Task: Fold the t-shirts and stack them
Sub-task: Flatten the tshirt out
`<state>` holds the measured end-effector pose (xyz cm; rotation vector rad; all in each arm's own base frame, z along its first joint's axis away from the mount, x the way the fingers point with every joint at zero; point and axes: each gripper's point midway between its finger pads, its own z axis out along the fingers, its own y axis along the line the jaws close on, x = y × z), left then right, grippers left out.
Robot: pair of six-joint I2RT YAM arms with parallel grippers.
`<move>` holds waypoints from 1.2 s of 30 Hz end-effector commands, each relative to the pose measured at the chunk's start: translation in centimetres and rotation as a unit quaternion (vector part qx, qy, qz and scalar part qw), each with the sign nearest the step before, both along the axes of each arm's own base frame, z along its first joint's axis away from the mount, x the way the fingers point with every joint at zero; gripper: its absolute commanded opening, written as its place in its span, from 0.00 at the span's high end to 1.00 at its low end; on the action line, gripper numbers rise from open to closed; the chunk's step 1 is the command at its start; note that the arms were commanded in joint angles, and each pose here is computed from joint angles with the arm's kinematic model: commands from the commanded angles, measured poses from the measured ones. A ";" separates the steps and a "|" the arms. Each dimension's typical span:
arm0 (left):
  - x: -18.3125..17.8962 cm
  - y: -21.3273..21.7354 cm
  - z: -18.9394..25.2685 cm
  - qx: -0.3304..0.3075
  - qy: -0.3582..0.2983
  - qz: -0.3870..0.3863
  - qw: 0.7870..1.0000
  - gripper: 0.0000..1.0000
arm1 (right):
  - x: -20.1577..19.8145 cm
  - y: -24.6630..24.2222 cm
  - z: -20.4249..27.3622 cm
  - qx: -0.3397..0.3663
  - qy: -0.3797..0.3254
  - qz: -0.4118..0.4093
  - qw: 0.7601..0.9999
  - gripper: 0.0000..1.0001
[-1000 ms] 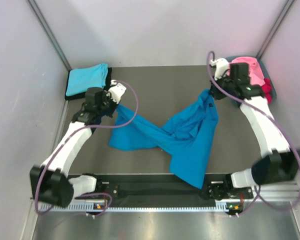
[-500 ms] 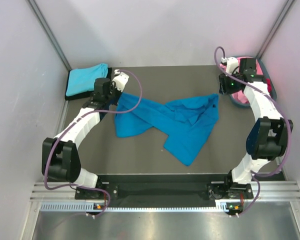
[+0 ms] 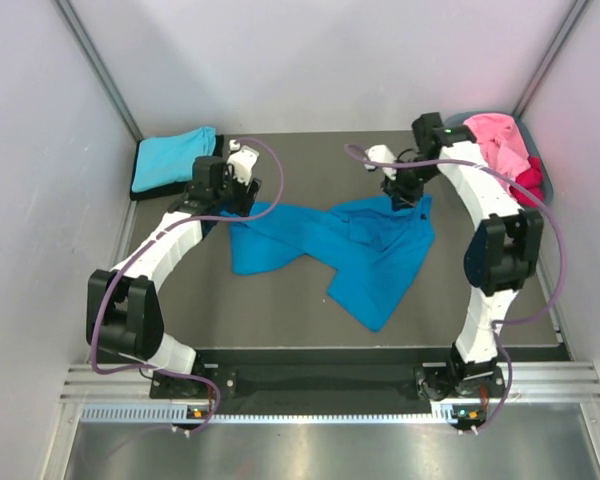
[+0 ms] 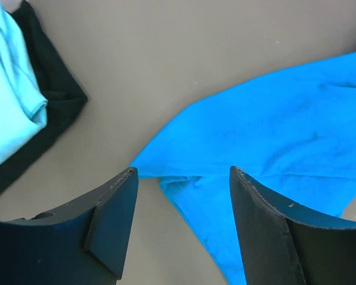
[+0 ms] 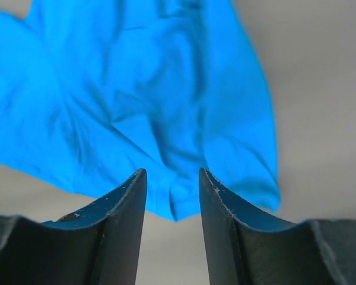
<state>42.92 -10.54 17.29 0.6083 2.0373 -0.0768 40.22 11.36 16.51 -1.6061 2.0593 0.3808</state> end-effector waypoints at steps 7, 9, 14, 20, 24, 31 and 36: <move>-1.3 -0.5 0.5 -0.019 0.012 -0.009 1.000 0.33 | -1.1 1.9 -4.6 -0.052 0.086 0.164 0.981 0.57; -1.4 -0.2 0.2 -0.013 0.015 -0.004 1.000 0.33 | -1.2 1.7 -5.5 -0.068 0.091 0.176 0.978 0.56; -1.6 0.5 -0.4 -0.006 0.020 0.003 1.000 0.33 | -2.9 1.4 -7.1 -0.091 0.111 0.213 0.966 0.56; -1.7 1.0 -1.1 -0.003 0.027 0.010 1.000 0.33 | -5.3 2.1 -7.7 -0.096 0.127 0.246 0.956 0.57; -1.6 1.0 -1.3 -0.004 0.027 0.010 1.000 0.33 | -6.2 2.5 -7.9 -0.093 0.137 0.253 0.953 0.57; -1.4 0.8 -1.5 -0.010 0.029 0.008 0.999 0.33 | -6.2 3.0 -8.3 -0.088 0.148 0.242 0.955 0.58; -1.6 0.7 -1.4 -0.013 0.028 0.007 1.000 0.33 | -6.1 3.0 -8.8 -0.092 0.154 0.241 0.954 0.61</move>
